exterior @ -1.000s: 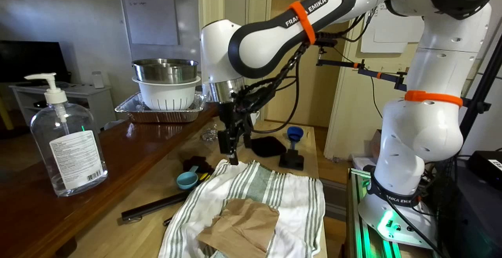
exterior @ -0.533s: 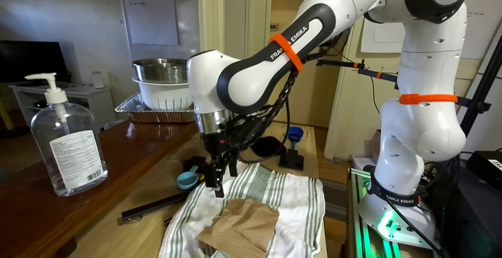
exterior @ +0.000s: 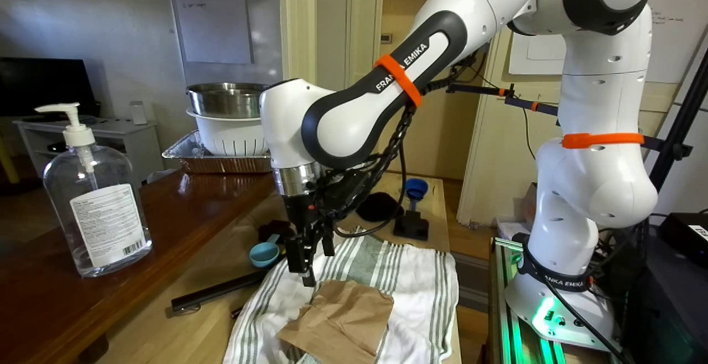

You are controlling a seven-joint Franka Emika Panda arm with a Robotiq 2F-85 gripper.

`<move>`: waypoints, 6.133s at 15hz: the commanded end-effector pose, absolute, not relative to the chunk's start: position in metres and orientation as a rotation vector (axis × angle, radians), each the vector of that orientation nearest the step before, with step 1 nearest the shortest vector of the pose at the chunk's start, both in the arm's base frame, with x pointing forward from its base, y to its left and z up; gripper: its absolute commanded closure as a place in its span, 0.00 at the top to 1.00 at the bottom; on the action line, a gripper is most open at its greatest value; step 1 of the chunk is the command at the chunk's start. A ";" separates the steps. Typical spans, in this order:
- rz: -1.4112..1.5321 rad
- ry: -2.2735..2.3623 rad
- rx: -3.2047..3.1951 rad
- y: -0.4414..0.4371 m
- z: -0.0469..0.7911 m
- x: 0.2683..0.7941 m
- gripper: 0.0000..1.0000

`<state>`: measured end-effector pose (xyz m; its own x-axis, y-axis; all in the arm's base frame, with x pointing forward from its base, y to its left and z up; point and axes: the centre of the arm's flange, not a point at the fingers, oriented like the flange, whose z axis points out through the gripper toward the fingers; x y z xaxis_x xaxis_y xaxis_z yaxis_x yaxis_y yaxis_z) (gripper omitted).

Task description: Using the brown paper, wipe the space near the soap bottle

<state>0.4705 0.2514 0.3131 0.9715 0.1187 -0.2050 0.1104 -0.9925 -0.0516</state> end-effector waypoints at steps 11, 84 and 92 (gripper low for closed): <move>0.296 -0.192 -3.038 0.277 0.238 0.487 1.00; -0.805 -0.638 -2.843 0.228 0.445 0.646 0.01; -0.523 -0.558 -2.888 0.254 0.375 0.690 0.01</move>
